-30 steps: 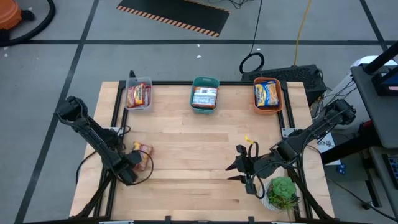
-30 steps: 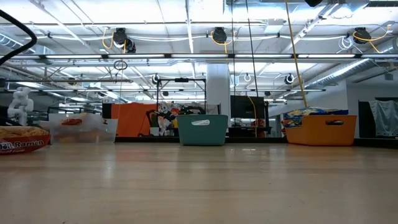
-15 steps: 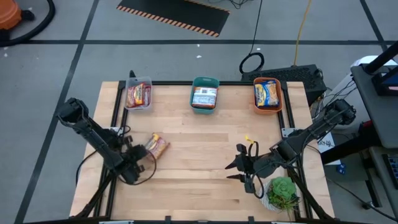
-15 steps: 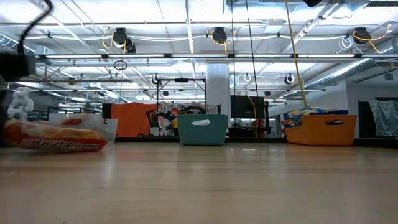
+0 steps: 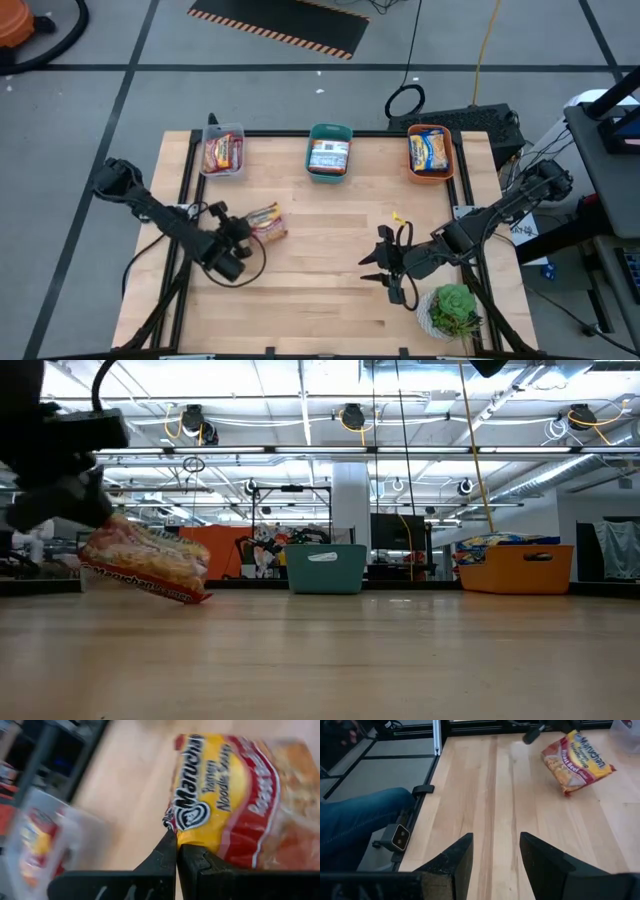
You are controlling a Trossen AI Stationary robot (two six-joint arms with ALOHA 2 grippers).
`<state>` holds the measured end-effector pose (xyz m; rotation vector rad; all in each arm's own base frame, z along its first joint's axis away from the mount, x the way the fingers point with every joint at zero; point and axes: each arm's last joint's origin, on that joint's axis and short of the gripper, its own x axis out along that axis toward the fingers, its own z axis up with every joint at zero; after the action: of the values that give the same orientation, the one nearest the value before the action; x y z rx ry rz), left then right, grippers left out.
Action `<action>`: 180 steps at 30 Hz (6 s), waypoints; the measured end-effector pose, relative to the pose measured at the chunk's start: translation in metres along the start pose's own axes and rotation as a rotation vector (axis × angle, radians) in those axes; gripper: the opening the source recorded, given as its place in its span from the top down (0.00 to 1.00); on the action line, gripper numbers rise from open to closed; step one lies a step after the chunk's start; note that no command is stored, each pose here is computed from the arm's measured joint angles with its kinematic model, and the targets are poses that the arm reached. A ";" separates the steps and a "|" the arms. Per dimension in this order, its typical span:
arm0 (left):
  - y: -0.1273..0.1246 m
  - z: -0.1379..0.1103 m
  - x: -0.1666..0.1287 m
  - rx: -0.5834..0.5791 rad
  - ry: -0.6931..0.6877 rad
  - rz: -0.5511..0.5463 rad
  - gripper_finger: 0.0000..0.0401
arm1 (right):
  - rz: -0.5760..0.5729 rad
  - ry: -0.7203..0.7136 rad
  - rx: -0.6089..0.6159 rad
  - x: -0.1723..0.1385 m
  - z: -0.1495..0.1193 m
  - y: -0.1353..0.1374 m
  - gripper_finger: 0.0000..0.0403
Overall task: Sort Maruchan noodles
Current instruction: Put the red noodle pack into the transparent bin, then return to Home Position
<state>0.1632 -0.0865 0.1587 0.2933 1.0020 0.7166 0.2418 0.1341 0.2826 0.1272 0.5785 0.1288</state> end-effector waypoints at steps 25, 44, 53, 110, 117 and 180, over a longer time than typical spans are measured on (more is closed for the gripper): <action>0.073 0.054 0.030 -0.297 -0.082 0.359 1.00 | 0.003 0.002 -0.067 0.000 0.000 0.000 0.61; 0.179 0.053 -0.013 -0.763 -0.223 0.538 1.00 | 0.006 0.008 -0.080 0.000 -0.001 0.000 0.61; 0.200 0.040 -0.006 -0.890 -0.180 0.680 1.00 | 0.007 0.008 -0.080 0.000 -0.001 0.000 0.61; 0.150 -0.034 0.095 -1.559 -0.407 0.743 0.83 | -0.106 -0.125 -0.367 -0.034 0.027 -0.040 0.61; 0.147 -0.033 0.097 -1.512 -0.338 0.637 0.67 | -0.106 -0.125 -0.367 -0.034 0.027 -0.040 0.61; 0.140 -0.006 -0.015 -0.339 -0.631 -0.354 0.99 | -0.155 -0.147 -0.413 -0.030 0.007 -0.058 1.00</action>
<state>0.0957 0.0063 0.2401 0.0317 0.3072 0.4138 0.2256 0.0716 0.2961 -0.3069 0.4037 0.0851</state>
